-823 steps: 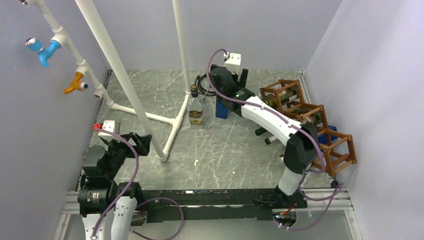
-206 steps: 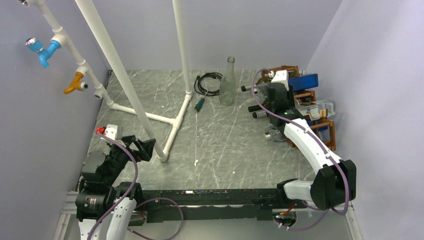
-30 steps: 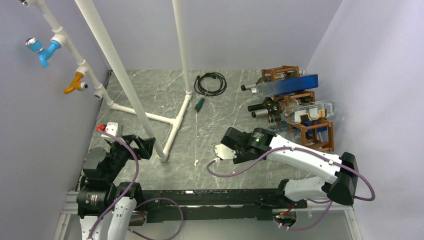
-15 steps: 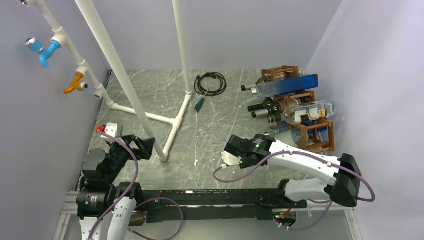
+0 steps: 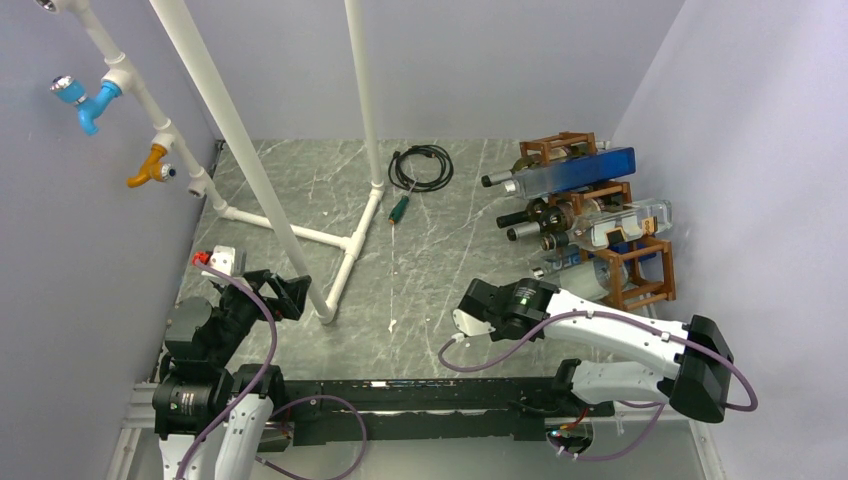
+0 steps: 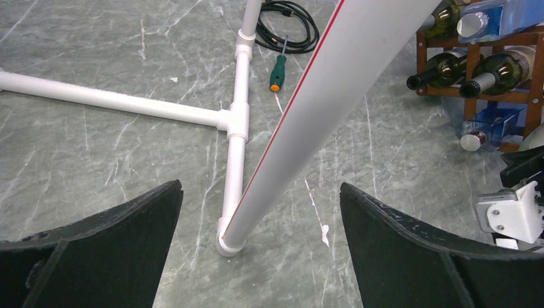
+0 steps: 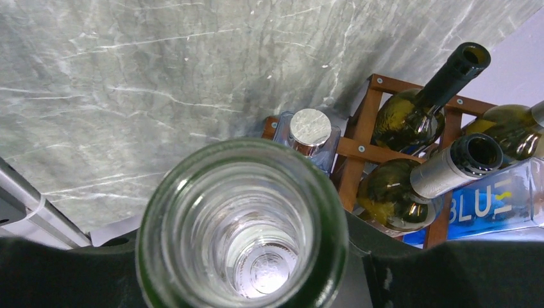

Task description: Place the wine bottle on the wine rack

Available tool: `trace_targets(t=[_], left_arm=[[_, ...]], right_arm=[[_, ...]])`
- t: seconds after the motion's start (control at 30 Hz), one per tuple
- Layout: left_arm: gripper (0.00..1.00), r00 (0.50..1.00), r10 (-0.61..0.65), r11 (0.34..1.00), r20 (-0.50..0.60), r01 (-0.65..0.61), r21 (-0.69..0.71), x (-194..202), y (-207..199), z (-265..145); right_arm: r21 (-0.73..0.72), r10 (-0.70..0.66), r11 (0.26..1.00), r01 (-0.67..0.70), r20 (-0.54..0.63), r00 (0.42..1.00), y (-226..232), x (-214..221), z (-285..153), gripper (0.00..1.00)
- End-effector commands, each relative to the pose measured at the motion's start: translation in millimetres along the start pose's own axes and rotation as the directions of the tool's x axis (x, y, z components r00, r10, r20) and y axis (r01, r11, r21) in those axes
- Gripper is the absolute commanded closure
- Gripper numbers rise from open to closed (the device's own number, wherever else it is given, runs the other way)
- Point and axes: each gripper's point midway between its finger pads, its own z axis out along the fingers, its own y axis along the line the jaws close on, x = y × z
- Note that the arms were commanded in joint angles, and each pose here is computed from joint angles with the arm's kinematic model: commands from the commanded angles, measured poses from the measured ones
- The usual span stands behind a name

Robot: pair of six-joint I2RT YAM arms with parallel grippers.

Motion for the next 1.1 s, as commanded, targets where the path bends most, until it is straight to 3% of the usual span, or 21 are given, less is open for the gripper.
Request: trace_targets(t=[0.0,0.3,0.5,0.83,1.07], left_arm=[[0.01,0.999,0.014,1.000,0.053,-0.015,0.023,-14,-6,-3],[0.01,0.999,0.012,1.000,0.051,-0.013,0.020,-14,-6,-4],[0.01,0.999,0.014,1.000,0.052,-0.015,0.022,-14,-6,-4],[0.01,0.999,0.011,1.000,0.049,-0.012,0.018,-14,-6,-3],[0.01,0.999,0.011,1.000,0.049,-0.012,0.018,-14,-6,-3]], right_arm=[[0.117,-0.042,0.991,0.065,-0.187,0.982,-18,38,-10,1.00],[0.197,-0.104,0.975,0.105,-0.015,0.995,-14,32,-8,1.00],[0.188,-0.060,0.980,0.068,-0.049,0.997,0,49,5,1.00],[0.334,0.007,0.942,-0.013,0.019,1.000,-17,54,5,1.00],[0.350,0.121,0.930,-0.112,-0.004,0.993,-10,59,18,0.91]])
